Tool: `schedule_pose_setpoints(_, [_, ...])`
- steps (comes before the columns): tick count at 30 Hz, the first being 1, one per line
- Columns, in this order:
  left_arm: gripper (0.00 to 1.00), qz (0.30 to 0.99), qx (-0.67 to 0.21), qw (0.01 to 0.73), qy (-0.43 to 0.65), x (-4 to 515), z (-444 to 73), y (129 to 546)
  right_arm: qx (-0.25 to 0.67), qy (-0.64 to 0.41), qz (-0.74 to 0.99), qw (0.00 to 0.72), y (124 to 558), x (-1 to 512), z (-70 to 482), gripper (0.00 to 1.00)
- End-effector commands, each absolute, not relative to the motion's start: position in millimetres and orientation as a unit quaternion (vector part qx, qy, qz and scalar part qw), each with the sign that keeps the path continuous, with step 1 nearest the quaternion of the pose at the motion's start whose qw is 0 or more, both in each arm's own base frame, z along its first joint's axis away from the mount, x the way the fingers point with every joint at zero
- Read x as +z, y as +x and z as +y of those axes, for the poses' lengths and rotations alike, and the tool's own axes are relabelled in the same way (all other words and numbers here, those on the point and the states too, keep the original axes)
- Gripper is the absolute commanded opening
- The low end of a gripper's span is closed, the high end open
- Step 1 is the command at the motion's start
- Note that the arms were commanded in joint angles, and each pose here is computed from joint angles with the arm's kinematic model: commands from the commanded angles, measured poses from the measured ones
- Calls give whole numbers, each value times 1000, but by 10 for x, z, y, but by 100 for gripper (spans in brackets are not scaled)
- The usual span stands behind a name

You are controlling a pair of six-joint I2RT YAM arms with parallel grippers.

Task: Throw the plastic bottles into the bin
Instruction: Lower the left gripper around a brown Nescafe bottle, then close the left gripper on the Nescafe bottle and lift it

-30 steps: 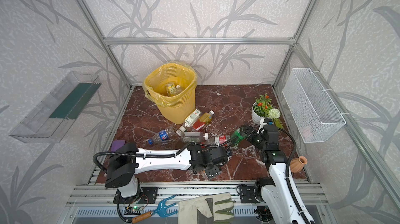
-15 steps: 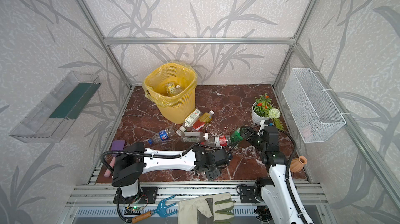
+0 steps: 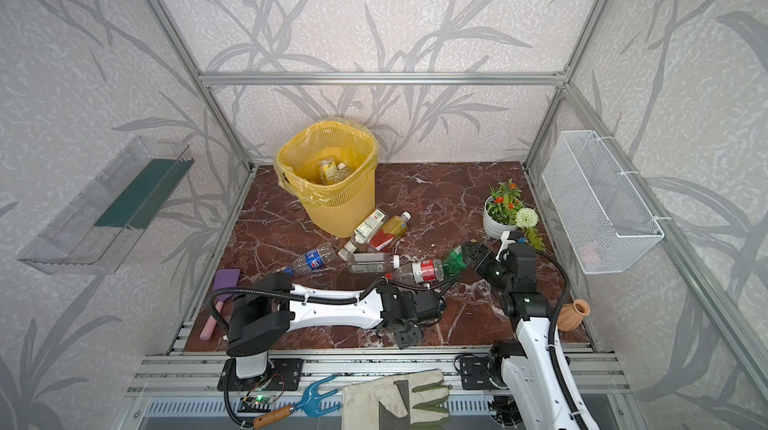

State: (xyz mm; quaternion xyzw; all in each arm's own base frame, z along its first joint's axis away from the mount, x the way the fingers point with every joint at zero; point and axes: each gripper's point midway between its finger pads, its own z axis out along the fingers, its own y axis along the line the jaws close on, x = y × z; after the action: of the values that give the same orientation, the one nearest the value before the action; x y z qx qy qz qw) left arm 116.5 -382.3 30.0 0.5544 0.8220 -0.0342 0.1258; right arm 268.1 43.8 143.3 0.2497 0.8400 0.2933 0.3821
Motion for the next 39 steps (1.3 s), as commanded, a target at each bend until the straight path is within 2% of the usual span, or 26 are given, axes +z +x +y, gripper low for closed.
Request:
schedule_pose_setpoints(1, [64,820,-29,118,559,284,-3780,1137,299,252,838,382,2655,1415,439,99])
schedule_pose_setpoints(4, [52,821,-39,131,554,365,-3806,1153,299,252,838,381,2656,1418,438,99])
schedule_pose_setpoints(13, [54,812,-84,230,530,1132,-3928,1313,301,250,837,383,2656,1434,445,99])
schedule_pose_setpoints(19, [54,807,-91,311,493,1780,-3809,1514,308,244,833,389,2676,1468,460,99])
schedule_pose_setpoints(33, [54,742,-53,584,324,3609,-2846,2053,358,228,821,383,2812,1493,623,100])
schedule_pose_setpoints(39, [53,712,-39,662,232,4206,-2324,2335,355,212,827,381,2857,1505,718,99])
